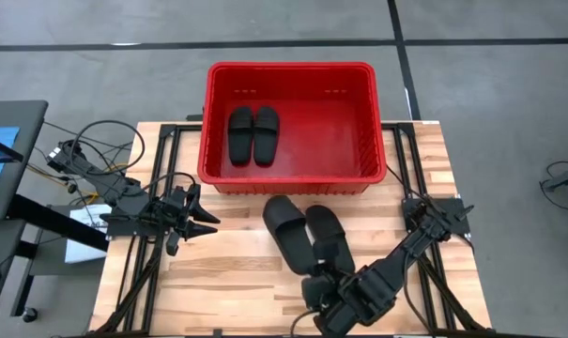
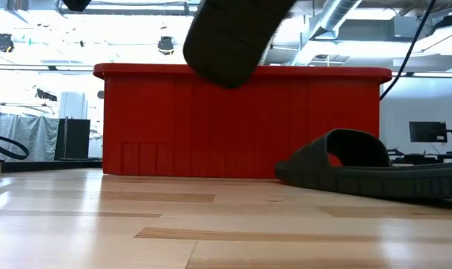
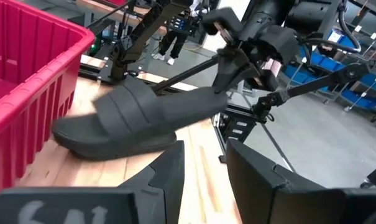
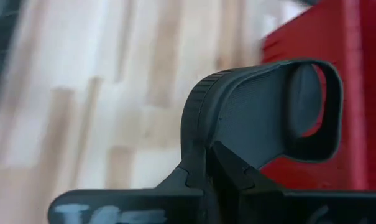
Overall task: Pick and place slides into bin
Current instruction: Put the black slide into the red organizer bin
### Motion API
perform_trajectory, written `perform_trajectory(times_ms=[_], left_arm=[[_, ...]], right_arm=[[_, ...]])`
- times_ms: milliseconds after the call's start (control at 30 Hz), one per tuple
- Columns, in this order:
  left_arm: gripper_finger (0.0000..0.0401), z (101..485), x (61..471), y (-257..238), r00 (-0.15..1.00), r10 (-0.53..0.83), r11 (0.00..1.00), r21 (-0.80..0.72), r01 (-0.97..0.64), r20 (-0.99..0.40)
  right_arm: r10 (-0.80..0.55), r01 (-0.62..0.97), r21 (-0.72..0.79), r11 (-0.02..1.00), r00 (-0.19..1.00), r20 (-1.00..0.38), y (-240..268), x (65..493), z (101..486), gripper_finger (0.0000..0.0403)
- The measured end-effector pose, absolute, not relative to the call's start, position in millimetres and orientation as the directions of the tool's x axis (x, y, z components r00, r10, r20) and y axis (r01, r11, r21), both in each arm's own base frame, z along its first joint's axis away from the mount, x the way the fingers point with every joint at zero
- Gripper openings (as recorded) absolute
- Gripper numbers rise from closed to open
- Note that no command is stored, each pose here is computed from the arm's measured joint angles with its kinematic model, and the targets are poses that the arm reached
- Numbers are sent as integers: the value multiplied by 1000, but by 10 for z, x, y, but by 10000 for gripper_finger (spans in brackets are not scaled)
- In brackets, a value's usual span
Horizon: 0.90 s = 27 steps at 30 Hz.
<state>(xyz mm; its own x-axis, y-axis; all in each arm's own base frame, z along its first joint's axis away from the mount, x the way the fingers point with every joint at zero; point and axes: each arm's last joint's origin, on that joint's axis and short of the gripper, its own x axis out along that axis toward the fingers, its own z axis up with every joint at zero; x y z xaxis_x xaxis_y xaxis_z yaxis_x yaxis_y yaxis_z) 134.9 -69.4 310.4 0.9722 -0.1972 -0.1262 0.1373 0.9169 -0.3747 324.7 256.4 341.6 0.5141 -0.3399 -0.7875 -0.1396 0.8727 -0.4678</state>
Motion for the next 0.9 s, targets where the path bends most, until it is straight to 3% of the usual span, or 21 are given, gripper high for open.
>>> perform_trajectory(times_ms=[267,500,667,900], left_arm=[[108,3106,1349,-694,972,-197,911,-390,134,-126],[108,3108,1349,-694,973,-197,907,-400,133,-124],[108,3106,1349,-694,972,-197,907,-400,133,-124],[108,3106,1349,-694,972,-197,907,-400,133,-125]], right_arm=[[-452,-29,-567,823,571,-685,2343,3345,3542,0],[-469,5,-598,802,626,-623,2180,3441,3696,0],[-437,-29,-600,799,658,-613,2155,3496,3754,0],[-266,-145,-495,857,698,-665,2237,3495,3836,0]])
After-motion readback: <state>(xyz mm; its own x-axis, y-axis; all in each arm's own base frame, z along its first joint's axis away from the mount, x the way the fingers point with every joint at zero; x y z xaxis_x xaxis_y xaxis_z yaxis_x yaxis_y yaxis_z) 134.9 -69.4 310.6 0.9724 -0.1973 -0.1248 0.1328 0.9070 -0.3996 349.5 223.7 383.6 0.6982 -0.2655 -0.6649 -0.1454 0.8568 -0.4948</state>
